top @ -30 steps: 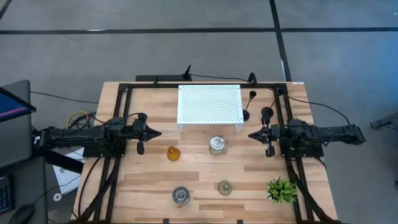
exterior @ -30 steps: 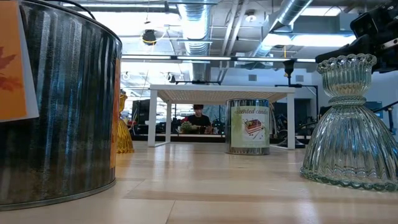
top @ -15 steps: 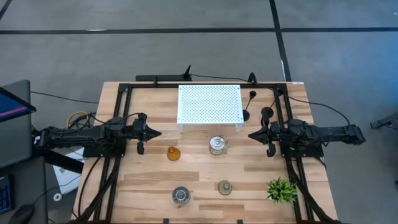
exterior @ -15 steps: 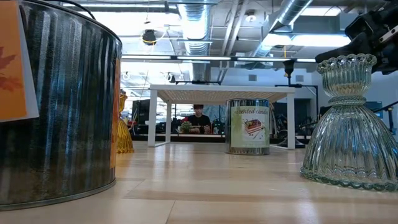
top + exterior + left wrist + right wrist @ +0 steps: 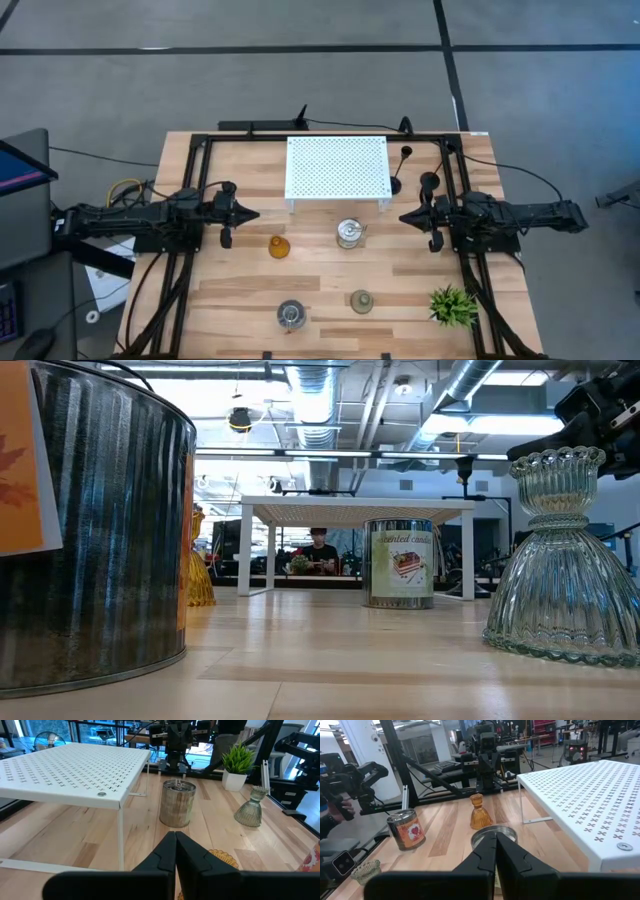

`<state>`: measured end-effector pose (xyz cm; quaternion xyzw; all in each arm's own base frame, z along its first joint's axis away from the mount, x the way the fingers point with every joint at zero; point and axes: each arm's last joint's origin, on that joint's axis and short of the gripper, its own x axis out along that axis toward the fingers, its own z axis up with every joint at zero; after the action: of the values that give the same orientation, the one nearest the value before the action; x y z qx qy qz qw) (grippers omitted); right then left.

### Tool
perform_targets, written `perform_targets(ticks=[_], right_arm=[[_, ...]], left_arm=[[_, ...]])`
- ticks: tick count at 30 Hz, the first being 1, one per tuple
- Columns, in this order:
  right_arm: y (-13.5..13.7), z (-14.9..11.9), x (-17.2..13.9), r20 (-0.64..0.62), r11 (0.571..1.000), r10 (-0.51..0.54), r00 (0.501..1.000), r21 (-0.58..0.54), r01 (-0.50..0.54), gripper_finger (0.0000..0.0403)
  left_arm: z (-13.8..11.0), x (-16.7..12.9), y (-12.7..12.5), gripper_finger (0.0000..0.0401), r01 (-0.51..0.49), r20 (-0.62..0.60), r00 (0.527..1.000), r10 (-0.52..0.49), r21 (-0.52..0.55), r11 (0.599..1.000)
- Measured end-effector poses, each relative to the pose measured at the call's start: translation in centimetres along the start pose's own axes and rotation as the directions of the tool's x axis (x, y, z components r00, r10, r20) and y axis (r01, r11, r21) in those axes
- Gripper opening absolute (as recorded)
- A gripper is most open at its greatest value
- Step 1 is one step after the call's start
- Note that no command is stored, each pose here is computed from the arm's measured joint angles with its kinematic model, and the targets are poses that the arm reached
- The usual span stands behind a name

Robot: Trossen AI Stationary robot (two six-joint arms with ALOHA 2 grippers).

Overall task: Pick & Place candle stick holders
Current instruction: Put the right black candle holder on the shelf

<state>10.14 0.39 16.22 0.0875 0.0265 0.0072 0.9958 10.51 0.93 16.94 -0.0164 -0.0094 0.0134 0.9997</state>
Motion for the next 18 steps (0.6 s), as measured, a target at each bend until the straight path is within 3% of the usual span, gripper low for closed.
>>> perform_targets(ticks=[18], right_arm=[[0.0, 0.01, 0.0, 0.0, 1.0, 0.0, 1.0, 0.0, 0.0, 0.0]], left_arm=[[0.21, 0.0, -0.01, 0.0006, 0.0, 0.021, 1.0, 0.0, 0.002, 1.0]])
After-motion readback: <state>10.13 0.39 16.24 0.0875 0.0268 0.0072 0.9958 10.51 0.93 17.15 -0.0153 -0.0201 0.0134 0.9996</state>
